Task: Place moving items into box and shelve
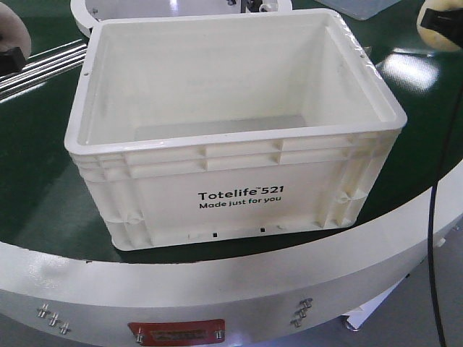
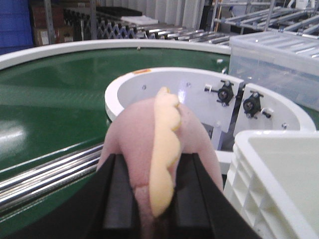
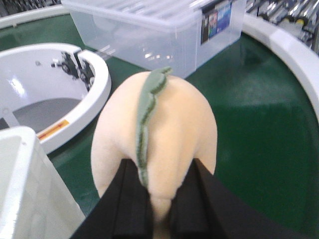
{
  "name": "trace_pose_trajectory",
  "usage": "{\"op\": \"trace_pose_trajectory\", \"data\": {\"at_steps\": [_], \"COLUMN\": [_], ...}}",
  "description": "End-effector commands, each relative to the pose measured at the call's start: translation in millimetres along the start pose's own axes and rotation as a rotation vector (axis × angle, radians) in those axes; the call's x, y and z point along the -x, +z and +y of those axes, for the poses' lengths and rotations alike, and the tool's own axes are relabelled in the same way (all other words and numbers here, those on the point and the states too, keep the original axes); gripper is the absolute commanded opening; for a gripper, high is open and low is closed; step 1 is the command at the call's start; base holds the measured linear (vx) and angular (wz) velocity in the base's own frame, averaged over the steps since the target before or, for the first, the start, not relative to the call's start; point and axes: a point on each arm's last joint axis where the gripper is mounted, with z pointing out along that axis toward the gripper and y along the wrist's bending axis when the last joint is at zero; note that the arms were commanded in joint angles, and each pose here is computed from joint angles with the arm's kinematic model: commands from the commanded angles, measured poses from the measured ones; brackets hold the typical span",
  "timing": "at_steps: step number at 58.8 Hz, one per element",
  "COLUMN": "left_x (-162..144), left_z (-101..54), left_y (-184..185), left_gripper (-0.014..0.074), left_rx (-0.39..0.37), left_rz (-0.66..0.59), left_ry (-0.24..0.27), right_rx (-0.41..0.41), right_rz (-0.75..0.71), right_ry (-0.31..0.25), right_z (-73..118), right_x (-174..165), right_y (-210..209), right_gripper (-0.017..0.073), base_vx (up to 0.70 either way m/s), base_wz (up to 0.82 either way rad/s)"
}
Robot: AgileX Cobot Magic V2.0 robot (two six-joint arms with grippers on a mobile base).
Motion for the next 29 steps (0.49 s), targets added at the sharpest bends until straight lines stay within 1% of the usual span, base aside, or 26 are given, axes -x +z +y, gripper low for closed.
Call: {"op": "trace_pose_trajectory", "data": {"at_steps": [1, 3, 6, 9, 14, 21, 25, 29], "left_x": [30.2, 33.9, 40.6, 48.3, 59.0, 66.2, 64.8, 61.1], "left_z": [-5.6, -10.0, -19.5, -30.1, -44.3, -58.9, -66.0, -73.1], "left_y": [-10.9, -11.2, -10.9, -11.8, -14.7, -18.5, -19.5, -18.1], "left_gripper": [-0.0020, -0.0020, -0.0020, -0.0020, -0.0020, -0.0020, -0.0020, -0.0020], "left_rx": [-0.017, -0.035, -0.076, -0.121, -0.177, -0.233, -0.260, -0.286], "left_rz": [-0.160, -0.165, -0.169, -0.182, -0.216, -0.241, -0.235, -0.217], "left_ry": [-0.008, -0.006, 0.022, 0.058, 0.087, 0.083, 0.083, 0.085], "right_rx": [0.018, 0.027, 0.047, 0.071, 0.121, 0.209, 0.259, 0.294], "right_rz": [-0.180, -0.189, -0.203, -0.210, -0.214, -0.216, -0.220, -0.221], "right_ry": [-0.024, -0.027, -0.039, -0.067, -0.107, -0.128, -0.147, -0.162], "right_z": [1.9, 4.7, 10.8, 18.7, 34.6, 60.6, 75.5, 85.8], "right_x": [32.2, 34.1, 36.8, 37.7, 37.2, 35.2, 33.8, 32.6], "right_y": [-24.8, -28.1, -33.3, -36.0, -38.5, -42.9, -46.5, -49.4], "right_gripper": [-0.0013, -0.0013, -0.0013, -0.0013, -0.0013, -0.0013, -0.0013, -0.0013], "base_vx": [0.00, 0.00, 0.00, 0.00, 0.00, 0.00, 0.00, 0.00], "base_wz": [0.00, 0.00, 0.00, 0.00, 0.00, 0.00, 0.00, 0.00]}}
